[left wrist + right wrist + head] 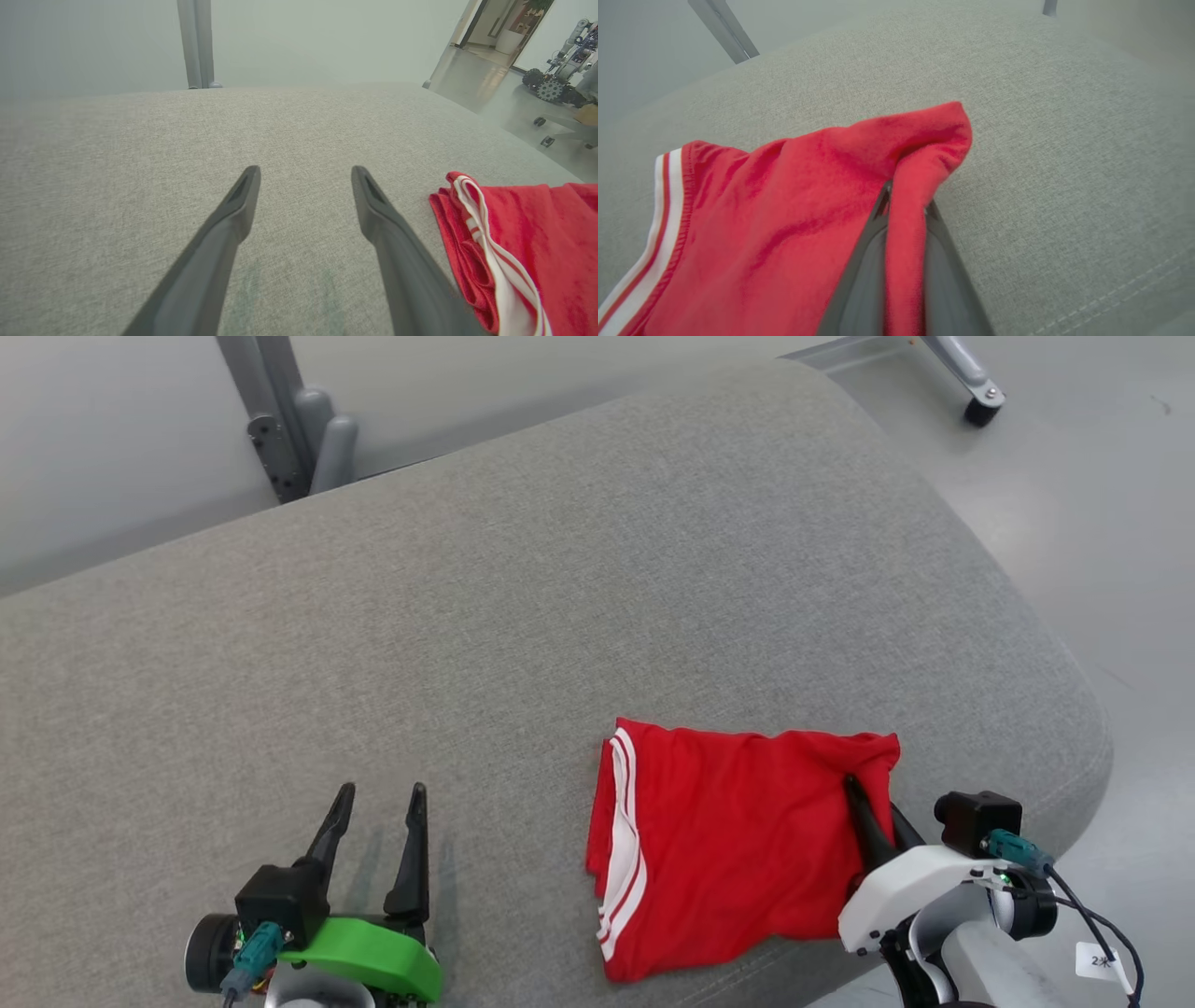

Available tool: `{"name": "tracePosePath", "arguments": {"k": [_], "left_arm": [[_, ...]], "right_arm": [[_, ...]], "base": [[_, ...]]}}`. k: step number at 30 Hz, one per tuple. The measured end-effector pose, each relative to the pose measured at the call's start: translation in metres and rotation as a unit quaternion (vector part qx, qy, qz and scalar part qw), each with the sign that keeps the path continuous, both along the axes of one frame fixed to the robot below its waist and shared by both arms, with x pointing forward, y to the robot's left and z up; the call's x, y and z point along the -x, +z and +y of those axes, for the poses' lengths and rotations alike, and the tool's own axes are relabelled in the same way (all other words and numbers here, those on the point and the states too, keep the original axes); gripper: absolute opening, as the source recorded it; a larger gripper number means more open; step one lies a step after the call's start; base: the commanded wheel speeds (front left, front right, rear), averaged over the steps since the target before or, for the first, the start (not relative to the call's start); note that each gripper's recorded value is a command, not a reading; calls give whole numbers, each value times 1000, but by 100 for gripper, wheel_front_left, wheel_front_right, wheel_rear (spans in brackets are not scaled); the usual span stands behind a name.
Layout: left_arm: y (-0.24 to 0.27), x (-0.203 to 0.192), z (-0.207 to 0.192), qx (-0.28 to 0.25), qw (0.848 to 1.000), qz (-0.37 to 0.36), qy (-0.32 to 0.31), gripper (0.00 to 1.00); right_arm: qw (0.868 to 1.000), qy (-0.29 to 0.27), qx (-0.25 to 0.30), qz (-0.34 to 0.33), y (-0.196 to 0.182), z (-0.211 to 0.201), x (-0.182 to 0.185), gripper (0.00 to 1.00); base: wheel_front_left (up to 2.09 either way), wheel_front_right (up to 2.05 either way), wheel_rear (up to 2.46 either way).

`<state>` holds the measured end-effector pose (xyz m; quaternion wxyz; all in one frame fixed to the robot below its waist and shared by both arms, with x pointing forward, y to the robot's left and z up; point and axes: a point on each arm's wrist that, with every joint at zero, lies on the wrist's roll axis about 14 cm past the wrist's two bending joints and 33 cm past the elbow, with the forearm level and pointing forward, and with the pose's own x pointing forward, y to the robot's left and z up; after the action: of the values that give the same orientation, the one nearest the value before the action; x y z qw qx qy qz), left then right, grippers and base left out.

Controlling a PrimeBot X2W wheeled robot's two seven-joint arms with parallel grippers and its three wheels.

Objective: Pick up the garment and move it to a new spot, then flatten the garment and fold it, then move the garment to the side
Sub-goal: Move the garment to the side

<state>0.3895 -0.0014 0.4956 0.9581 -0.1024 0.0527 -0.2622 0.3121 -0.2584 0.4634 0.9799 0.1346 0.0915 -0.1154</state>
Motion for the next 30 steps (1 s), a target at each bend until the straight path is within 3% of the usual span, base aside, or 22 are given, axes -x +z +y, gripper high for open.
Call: {"name": "tracePosePath", "arguments": {"k": [10,19,25,30], "left_arm": [[-6,-12,-2,-15,1000,-6,-6,100],[-6,-49,32,-38,998,-36,39,100],[-27,-60,68,-55,995,-19,81,100],[-43,-59,94,-77,991,-3,107,100]], "right_arm": [[999,19,22,-28,23,-1,-37,0],[991,21,109,-73,76,-41,-138,0],[987,-5,158,-41,67,-80,-185,0],[980,-50,193,0,48,-125,-195,0]], "base": [[0,0,0],[0,0,0],[0,0,0],[0,0,0]]}}
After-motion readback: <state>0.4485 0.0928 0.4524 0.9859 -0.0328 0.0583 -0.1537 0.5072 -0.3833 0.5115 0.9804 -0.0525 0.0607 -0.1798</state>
